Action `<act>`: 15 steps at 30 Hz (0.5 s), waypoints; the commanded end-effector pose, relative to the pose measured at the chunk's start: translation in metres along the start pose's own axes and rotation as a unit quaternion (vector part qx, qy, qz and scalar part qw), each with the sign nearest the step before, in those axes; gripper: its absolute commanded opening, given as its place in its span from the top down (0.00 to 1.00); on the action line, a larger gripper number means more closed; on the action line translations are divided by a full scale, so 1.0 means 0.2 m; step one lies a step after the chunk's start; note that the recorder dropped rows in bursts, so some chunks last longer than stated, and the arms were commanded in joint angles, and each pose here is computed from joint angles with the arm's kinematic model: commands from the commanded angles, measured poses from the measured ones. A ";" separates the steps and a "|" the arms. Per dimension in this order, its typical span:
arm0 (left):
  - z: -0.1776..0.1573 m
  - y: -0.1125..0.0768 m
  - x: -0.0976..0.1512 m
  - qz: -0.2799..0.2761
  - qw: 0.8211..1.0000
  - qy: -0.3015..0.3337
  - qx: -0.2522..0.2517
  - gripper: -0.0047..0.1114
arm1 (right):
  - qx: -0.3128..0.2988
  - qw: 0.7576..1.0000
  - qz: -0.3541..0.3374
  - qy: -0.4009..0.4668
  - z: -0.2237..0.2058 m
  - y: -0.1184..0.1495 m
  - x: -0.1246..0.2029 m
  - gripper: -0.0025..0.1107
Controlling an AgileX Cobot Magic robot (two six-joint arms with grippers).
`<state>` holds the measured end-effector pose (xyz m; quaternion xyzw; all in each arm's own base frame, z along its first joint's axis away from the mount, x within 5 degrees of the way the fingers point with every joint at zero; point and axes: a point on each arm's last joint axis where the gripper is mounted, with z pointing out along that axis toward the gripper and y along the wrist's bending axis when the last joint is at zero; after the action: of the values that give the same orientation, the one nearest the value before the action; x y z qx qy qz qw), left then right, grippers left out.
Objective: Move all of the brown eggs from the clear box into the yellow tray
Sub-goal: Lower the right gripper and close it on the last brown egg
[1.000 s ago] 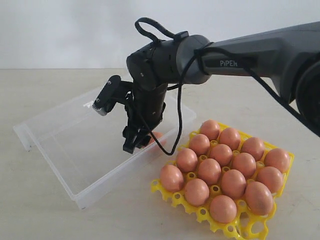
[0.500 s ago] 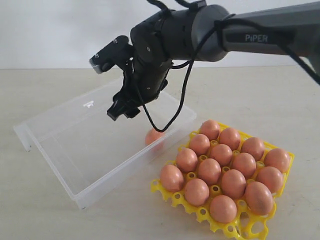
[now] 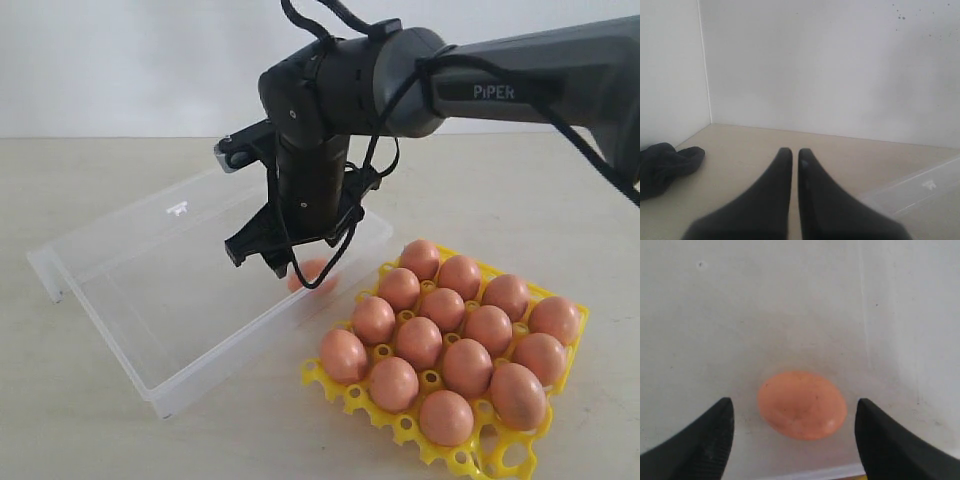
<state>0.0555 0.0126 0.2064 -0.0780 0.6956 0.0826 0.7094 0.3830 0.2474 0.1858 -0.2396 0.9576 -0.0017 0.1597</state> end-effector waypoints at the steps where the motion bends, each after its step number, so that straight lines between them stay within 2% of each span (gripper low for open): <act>1: 0.00 0.00 -0.01 0.001 1.000 -0.007 0.000 0.92 | -0.011 1.000 0.000 0.010 0.03 0.00 0.00 0.44; 15: 0.00 0.00 -0.01 0.001 1.000 -0.008 0.000 0.92 | -0.014 0.999 -0.024 0.038 0.16 0.01 0.03 0.44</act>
<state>0.0555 0.0126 0.2064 -0.0780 0.6956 0.0826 0.7094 0.3824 0.2513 0.1539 -0.2610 0.9587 0.0017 0.1126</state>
